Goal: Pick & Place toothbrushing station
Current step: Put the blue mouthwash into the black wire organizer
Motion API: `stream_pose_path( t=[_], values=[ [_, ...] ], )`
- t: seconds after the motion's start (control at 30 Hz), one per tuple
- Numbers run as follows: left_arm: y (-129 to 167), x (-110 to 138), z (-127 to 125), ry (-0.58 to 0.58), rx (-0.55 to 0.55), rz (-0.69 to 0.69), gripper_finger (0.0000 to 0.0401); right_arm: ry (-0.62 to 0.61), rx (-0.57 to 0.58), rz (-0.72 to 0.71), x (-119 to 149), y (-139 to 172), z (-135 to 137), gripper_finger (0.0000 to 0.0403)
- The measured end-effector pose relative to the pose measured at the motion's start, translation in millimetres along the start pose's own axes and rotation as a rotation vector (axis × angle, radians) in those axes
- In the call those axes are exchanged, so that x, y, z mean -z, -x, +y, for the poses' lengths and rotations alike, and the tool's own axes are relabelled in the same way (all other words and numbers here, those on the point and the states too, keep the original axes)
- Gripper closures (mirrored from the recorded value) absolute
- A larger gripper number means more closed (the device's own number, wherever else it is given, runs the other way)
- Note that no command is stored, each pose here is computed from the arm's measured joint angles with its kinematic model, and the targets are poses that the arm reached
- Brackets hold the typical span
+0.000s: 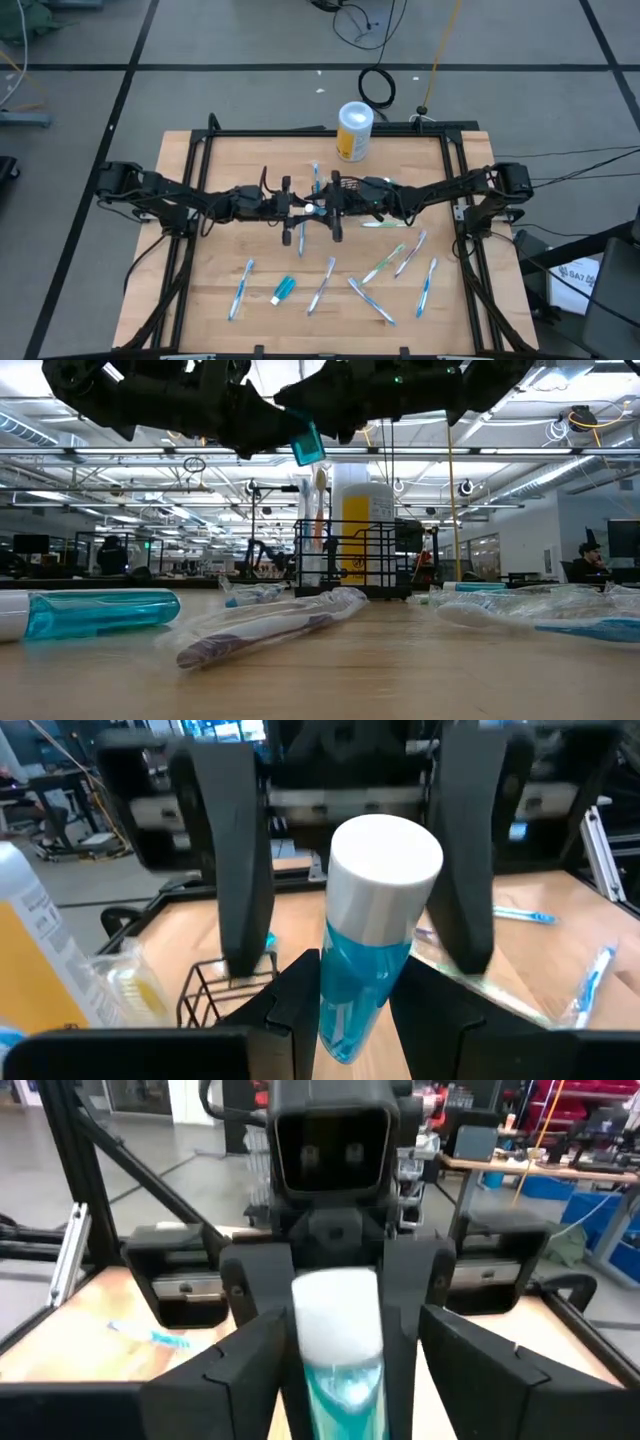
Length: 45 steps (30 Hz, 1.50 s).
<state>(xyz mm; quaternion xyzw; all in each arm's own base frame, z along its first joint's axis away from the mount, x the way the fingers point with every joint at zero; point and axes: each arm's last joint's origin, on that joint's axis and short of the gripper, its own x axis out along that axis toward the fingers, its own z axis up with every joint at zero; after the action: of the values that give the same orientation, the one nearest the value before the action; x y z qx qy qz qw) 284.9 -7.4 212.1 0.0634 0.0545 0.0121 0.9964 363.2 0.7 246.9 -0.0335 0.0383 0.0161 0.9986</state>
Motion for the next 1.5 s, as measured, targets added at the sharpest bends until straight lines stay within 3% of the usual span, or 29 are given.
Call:
stream_pose_path(
  t=[0.5,0.8,1.0,1.3,1.5],
  values=[
    [0.1,3.2,0.5,0.002,-0.037,0.037,0.0288,0.001,-0.001,0.007,0.3,0.1,0.2,0.0303],
    [0.1,3.4,0.5,0.005,-0.038,0.039,0.0288,-0.003,-0.002,0.014,1.0,0.1,0.2,0.0285],
    [0.2,6.2,0.1,0.030,-0.034,0.067,0.0288,-0.004,-0.005,0.046,4.1,0.2,0.9,0.0311],
    [0.5,8.6,0.3,0.018,-0.052,0.094,0.0288,-0.014,-0.004,0.071,5.4,1.2,1.5,0.0290],
    [0.9,12.2,-0.1,0.018,-0.050,0.131,0.0287,-0.026,-0.005,0.105,8.4,1.6,1.7,0.0312]
  ],
)
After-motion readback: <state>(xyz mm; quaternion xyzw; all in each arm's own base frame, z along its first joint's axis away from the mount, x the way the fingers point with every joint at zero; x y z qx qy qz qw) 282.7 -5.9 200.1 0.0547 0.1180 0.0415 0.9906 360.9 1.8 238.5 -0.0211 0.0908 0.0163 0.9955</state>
